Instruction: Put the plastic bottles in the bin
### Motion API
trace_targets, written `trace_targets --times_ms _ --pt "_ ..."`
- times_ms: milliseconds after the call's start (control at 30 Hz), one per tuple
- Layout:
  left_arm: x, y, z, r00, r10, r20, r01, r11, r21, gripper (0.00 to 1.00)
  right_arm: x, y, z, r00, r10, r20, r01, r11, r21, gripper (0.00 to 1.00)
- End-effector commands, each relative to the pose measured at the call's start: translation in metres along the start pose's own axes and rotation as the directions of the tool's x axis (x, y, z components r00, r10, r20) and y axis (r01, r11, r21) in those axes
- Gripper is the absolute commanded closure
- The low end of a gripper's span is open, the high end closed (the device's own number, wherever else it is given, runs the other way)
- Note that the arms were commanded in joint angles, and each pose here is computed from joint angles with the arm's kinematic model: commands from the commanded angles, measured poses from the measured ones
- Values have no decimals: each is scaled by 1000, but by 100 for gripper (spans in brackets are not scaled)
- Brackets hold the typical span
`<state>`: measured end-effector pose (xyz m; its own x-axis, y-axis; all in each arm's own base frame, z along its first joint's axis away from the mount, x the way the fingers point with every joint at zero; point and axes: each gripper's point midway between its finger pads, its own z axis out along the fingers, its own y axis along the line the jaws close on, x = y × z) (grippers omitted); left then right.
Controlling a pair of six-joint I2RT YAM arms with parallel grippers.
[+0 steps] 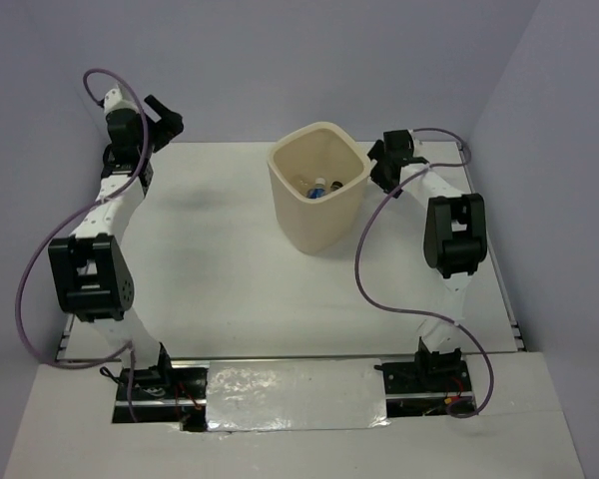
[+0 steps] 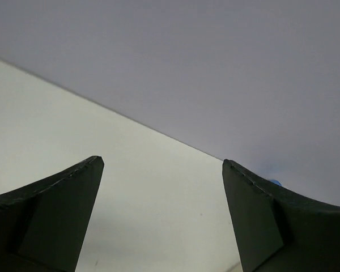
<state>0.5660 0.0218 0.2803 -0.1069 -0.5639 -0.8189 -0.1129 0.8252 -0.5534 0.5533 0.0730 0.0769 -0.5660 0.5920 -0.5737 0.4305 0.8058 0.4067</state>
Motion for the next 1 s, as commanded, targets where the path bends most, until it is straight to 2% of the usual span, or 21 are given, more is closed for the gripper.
trace_targets --times_ms 0,100,233,333,533,600,700,800,967 --pt "24 71 -41 994 68 -90 -97 926 -364 1 -15 22 -38 992 -79 101 88 992 -88 0" --pt "39 83 -62 985 56 -163 -120 900 -418 1 1 28 -51 989 -126 77 136 982 -131 0" --pt "52 91 -82 977 49 -206 -138 885 -444 1 21 39 -59 982 -175 64 183 970 -158 0" --pt "55 95 -101 978 28 -205 -125 870 -477 1 36 59 -69 978 -198 65 207 958 -198 0" --pt "46 100 -141 989 16 -147 -92 844 -528 1 70 126 -96 975 -210 74 222 931 -290 0" --pt "47 108 -152 991 18 -136 -92 821 -564 1 93 148 -98 976 -212 47 216 920 -327 0" --pt "39 110 -164 995 30 -96 -81 811 -580 1 104 182 -98 979 -204 20 197 906 -374 0" --pt "36 113 -168 994 42 -98 -93 798 -596 1 99 189 -87 986 -166 10 159 922 -353 0" --pt "32 121 -171 996 37 -82 -80 781 -619 1 45 186 -71 990 -56 126 90 956 -281 0"
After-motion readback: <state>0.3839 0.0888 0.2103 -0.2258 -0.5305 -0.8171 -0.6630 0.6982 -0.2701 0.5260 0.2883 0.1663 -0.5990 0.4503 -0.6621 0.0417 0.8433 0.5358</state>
